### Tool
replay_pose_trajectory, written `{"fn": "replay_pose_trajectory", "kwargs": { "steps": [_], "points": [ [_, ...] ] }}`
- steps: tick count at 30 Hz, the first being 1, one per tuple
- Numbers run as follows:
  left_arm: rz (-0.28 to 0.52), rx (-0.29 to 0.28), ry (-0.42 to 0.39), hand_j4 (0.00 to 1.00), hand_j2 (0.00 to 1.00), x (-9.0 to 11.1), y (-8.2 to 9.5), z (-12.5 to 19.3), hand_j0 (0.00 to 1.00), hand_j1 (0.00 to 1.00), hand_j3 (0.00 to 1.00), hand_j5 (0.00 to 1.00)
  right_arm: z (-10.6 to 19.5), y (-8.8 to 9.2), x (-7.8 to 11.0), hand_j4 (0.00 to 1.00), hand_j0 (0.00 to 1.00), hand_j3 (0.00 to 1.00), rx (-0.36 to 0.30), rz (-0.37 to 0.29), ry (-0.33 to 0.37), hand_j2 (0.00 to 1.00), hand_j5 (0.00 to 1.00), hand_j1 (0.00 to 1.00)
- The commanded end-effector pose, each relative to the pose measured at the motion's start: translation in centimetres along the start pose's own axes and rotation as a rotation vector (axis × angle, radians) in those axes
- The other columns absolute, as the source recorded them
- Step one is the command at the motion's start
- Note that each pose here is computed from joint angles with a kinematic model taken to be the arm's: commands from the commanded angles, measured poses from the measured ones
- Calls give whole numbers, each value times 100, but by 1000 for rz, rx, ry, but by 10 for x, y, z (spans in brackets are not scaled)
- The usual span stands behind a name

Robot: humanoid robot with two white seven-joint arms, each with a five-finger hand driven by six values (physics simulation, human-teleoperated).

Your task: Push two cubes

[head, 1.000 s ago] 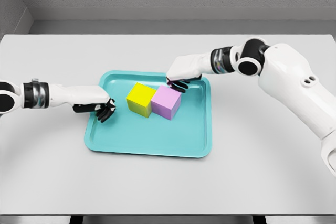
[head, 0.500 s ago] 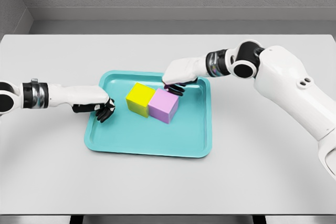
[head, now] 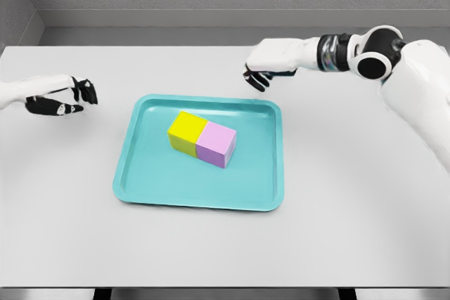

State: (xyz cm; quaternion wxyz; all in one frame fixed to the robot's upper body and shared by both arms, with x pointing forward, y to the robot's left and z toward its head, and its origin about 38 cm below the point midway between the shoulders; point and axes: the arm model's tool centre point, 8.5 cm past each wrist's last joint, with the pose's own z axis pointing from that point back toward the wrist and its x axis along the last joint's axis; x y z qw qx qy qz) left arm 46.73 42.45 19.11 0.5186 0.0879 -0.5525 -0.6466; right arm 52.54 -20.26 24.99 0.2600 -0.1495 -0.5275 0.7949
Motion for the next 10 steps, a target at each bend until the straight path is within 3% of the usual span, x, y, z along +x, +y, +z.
{"fn": "replay_pose_trajectory", "kwargs": {
  "steps": [1, 2, 3, 5, 6, 8, 10],
  "points": [
    [80, 128, 112, 100, 100, -33, 14, 31, 100, 100, 100, 100, 148, -42, -74, 33, 33, 33, -269, -91, 241, 33, 33, 33],
    [80, 130, 116, 100, 100, -34, 15, 33, 100, 100, 100, 100, 192, -32, -90, 89, 89, 89, -313, -143, 306, 89, 89, 89],
    [79, 130, 115, 100, 100, -34, 15, 33, 100, 100, 100, 100, 190, -11, -92, 100, 100, 100, -273, -170, 318, 100, 100, 100],
    [79, 130, 115, 100, 100, -34, 15, 33, 100, 100, 100, 100, 149, 33, -80, 100, 100, 100, -74, -156, 272, 100, 100, 100],
    [81, 128, 114, 100, 100, -33, 14, 32, 100, 100, 100, 100, 141, 40, -77, 100, 100, 100, -36, -148, 262, 100, 100, 100],
    [80, 128, 112, 100, 100, -33, 14, 31, 100, 100, 100, 100, 109, 69, -62, 100, 100, 100, 125, -97, 213, 100, 100, 100],
    [80, 128, 112, 100, 100, -33, 14, 31, 100, 100, 100, 100, 98, 73, -57, 100, 100, 100, 149, -88, 192, 100, 100, 100]
  ]
}}
